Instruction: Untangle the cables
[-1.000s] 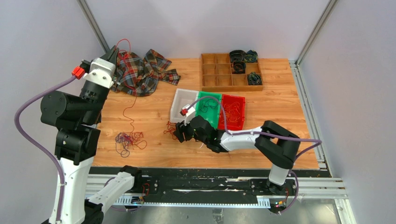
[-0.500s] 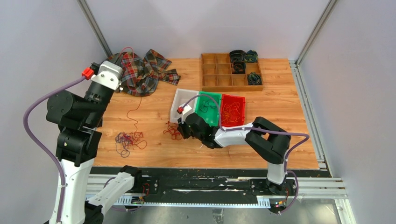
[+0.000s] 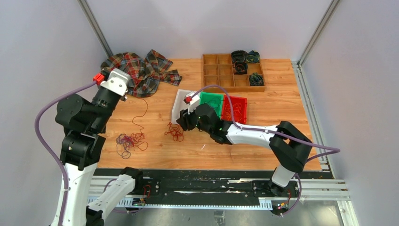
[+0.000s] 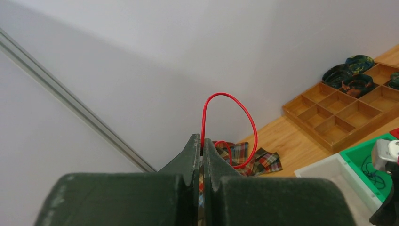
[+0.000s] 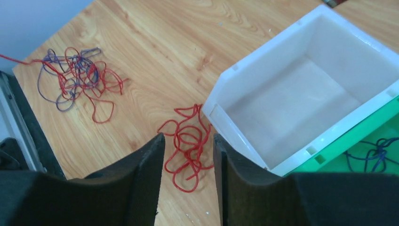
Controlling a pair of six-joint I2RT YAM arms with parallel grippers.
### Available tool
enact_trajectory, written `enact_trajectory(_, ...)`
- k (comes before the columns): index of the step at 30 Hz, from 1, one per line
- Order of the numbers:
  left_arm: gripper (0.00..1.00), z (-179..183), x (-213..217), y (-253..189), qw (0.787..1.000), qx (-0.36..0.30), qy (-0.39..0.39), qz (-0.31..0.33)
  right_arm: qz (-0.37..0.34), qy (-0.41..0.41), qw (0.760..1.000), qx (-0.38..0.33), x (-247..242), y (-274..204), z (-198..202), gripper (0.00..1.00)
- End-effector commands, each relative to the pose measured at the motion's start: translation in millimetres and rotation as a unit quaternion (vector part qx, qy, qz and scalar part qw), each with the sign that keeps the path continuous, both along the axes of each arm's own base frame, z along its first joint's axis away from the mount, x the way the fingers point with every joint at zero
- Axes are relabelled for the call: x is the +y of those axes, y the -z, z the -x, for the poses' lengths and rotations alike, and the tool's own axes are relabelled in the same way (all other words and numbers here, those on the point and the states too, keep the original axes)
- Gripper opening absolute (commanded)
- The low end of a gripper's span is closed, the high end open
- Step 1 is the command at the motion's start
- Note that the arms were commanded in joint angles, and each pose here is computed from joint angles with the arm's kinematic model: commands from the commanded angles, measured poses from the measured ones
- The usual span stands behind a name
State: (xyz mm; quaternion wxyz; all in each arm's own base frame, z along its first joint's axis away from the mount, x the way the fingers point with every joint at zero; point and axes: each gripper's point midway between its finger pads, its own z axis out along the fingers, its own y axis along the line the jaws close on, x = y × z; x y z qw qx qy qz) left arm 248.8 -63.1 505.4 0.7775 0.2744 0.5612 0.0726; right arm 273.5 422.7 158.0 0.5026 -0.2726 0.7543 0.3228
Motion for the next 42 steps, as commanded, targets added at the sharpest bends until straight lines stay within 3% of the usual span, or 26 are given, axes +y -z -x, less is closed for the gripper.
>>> enact_trajectory(1,0.01,9,-1,-2,1.000,-0.010,0.008,-0.005,0.037,-0.012,0.998,0.054,0,36,9,0.47)
enact_trajectory(6,0.01,13,-1,-3,1.000,-0.010,0.010,-0.010,0.053,-0.016,0.994,0.090,7,68,13,0.50)
enact_trajectory(15,0.01,17,1,-8,1.000,-0.020,0.009,-0.012,0.074,-0.009,0.993,0.093,21,92,-2,0.46)
enact_trajectory(25,0.01,17,0,-6,1.000,-0.018,0.011,-0.012,0.067,-0.004,0.996,0.060,26,64,-14,0.01)
enact_trajectory(29,0.01,18,1,-8,1.000,-0.022,0.009,-0.018,0.040,-0.012,0.998,0.048,19,28,-15,0.01)
enact_trajectory(42,0.01,20,-5,11,0.999,0.006,0.028,-0.031,-0.101,-0.098,0.989,-0.040,-17,-156,9,0.01)
